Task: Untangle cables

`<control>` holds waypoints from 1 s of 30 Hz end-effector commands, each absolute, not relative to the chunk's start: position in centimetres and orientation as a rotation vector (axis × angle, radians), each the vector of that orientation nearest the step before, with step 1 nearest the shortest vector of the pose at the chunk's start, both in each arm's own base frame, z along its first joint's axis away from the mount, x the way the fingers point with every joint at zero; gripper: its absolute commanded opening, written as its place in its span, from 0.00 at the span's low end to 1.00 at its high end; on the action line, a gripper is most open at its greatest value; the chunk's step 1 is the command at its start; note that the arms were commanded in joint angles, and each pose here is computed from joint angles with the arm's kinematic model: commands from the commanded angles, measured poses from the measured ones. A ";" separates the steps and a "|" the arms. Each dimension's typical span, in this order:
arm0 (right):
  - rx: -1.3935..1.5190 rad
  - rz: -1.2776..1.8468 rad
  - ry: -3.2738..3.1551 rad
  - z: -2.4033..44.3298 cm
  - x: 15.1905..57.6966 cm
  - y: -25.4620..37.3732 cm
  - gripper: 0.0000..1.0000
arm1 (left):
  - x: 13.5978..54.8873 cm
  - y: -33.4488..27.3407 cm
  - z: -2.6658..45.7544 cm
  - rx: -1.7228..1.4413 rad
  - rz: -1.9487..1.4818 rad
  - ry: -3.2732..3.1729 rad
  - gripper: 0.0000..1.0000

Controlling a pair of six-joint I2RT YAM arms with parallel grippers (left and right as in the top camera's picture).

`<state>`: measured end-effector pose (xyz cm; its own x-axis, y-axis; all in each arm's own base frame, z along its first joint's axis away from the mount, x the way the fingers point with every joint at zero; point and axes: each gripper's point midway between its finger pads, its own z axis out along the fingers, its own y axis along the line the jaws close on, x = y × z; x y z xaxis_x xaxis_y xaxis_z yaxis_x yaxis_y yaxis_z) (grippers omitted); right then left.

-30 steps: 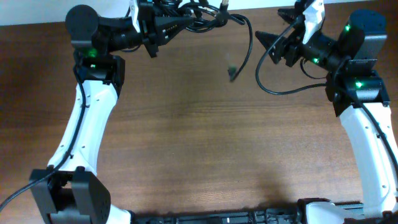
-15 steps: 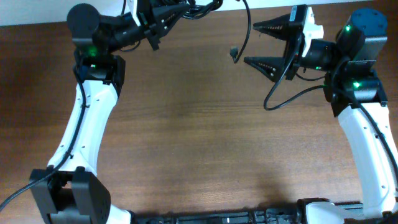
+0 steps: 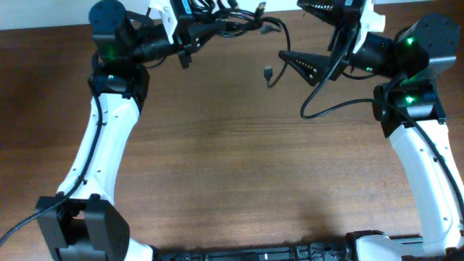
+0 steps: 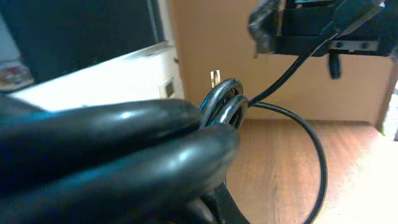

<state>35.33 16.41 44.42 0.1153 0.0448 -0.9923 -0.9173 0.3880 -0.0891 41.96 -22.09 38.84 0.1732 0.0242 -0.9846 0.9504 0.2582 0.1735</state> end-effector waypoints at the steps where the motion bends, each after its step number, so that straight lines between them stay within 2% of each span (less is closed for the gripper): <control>1: -1.008 0.968 1.232 43.8 34.0 17.3 0.94 | 40.2 -24.1 39.8 1.175 -0.903 1.092 0.00; 7: -0.910 1.132 1.454 38.8 36.3 17.4 0.78 | 39.5 -24.6 41.7 1.160 -0.919 1.034 0.00; 9: -0.791 1.133 1.603 36.0 38.1 16.9 0.73 | 39.9 -23.6 42.8 1.115 -0.932 1.040 0.00; 15: -0.553 0.943 1.801 33.0 41.5 14.0 0.73 | 41.1 -20.8 43.6 0.998 -1.002 1.136 0.00; 20: -0.593 0.966 1.717 34.8 41.3 14.4 0.82 | 41.5 -19.3 43.3 0.970 -1.033 1.184 0.00; 24: -0.780 0.995 1.501 38.8 39.1 15.7 0.82 | 41.5 -19.3 43.2 0.990 -1.006 1.168 0.00; 30: -0.769 0.798 1.327 43.6 39.1 14.8 0.85 | 41.5 -19.6 41.4 0.990 -1.072 1.254 0.00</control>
